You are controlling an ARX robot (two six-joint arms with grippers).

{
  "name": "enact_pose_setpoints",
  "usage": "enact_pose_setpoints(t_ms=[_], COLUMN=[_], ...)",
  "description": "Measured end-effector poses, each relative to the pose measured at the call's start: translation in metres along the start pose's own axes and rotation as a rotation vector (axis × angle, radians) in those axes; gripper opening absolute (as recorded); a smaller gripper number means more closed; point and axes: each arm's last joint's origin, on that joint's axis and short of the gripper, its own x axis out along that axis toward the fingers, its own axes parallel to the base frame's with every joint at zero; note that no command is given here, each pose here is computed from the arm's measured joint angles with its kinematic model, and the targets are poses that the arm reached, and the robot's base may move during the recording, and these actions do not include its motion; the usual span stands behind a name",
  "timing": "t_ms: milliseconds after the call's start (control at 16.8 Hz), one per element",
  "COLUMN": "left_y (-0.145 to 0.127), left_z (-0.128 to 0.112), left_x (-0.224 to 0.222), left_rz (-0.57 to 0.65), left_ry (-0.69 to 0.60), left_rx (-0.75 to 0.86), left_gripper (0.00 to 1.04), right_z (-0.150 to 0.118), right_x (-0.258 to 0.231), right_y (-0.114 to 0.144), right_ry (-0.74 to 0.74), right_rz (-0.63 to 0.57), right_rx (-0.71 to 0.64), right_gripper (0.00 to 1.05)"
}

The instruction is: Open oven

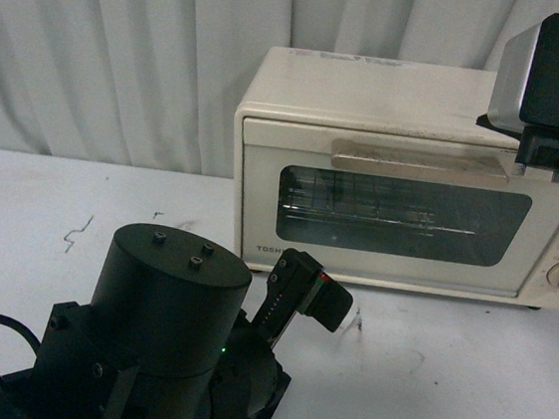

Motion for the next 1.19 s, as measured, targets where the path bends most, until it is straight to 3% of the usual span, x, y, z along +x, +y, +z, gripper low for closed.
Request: enact_pose_setpoints(t_ms=[715,1192], left_y=[0.0,0.001], left_z=[0.0,0.002], left_x=[0.0,0.0], left_rz=[0.005,0.006], left_ry=[-0.005,-0.009], left_rx=[0.001,0.006], left_gripper=[0.98,0.98], right_z=[-0.022,-0.019], right_x=[0.006,0.001], right_y=[0.017,0.038], right_ry=[0.031,0.014], right_rz=[0.059,0.193], right_rx=[0.095,0.335], right_gripper=[0.02,0.02])
